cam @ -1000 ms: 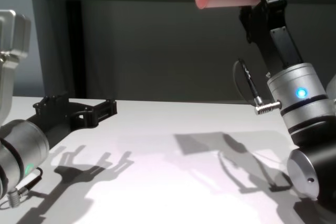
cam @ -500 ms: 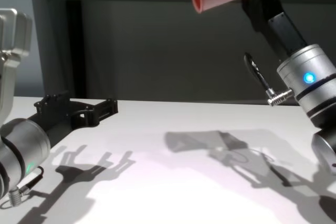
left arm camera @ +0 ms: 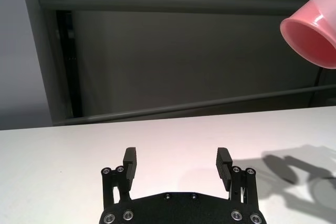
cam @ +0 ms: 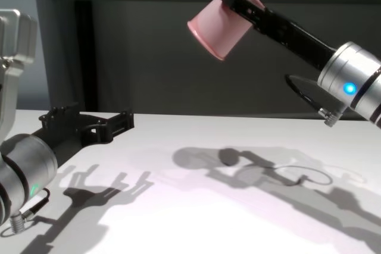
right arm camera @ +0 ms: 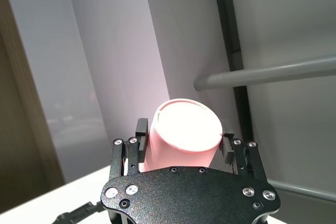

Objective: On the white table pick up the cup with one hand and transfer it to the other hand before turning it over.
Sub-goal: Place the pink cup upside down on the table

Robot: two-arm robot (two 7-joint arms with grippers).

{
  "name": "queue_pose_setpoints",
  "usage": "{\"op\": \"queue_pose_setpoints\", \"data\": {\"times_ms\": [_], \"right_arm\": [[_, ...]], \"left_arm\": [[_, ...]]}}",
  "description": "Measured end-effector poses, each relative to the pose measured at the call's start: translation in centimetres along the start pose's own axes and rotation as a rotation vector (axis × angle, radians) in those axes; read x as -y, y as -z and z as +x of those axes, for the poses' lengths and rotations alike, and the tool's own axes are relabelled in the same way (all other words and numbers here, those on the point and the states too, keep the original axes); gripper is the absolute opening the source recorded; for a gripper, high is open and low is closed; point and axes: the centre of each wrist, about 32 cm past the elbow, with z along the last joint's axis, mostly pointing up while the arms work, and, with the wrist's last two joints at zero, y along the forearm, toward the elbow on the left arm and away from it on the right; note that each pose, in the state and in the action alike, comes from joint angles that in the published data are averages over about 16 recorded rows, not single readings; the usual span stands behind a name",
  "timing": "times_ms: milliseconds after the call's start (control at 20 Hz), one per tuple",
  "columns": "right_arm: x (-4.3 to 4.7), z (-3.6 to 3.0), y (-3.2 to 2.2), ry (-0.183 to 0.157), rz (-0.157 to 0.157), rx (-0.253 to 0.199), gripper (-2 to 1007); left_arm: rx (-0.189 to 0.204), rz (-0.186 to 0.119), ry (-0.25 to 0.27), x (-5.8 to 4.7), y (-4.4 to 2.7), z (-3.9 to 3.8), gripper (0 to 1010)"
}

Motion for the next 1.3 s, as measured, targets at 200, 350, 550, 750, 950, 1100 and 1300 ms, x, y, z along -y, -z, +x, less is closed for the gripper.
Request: {"op": "queue_pose_setpoints", "data": {"times_ms": [200, 350, 550, 750, 950, 1100, 1300], "right_arm": [[0.33, -0.48, -0.90, 0.021, -0.104, 0.149, 786], [0.61, -0.82, -1.32, 0.034, -0.177, 0.234, 786], [1.03, -1.22, -1.61, 0.048, -0.278, 0.315, 786], [1.46, -1.47, -1.59, 0.055, -0.369, 0.362, 786], [1.92, -1.57, -1.25, 0.060, -0.449, 0.391, 786], [2.19, -1.61, -0.84, 0.059, -0.499, 0.401, 786], [2.40, -1.58, -0.19, 0.050, -0.540, 0.404, 786]], "left_arm": [[0.000, 0.000, 0.000, 0.0, -0.01, -0.01, 1001], [0.001, -0.001, 0.000, 0.0, -0.01, -0.01, 1001], [0.001, -0.001, 0.001, 0.0, -0.02, -0.02, 1001], [0.001, -0.001, 0.001, 0.0, -0.02, -0.02, 1001], [0.001, -0.001, 0.001, 0.0, -0.03, -0.03, 1001], [0.001, -0.001, 0.001, 0.0, -0.03, -0.03, 1001], [0.001, -0.001, 0.001, 0.0, -0.03, -0.03, 1001]]}}
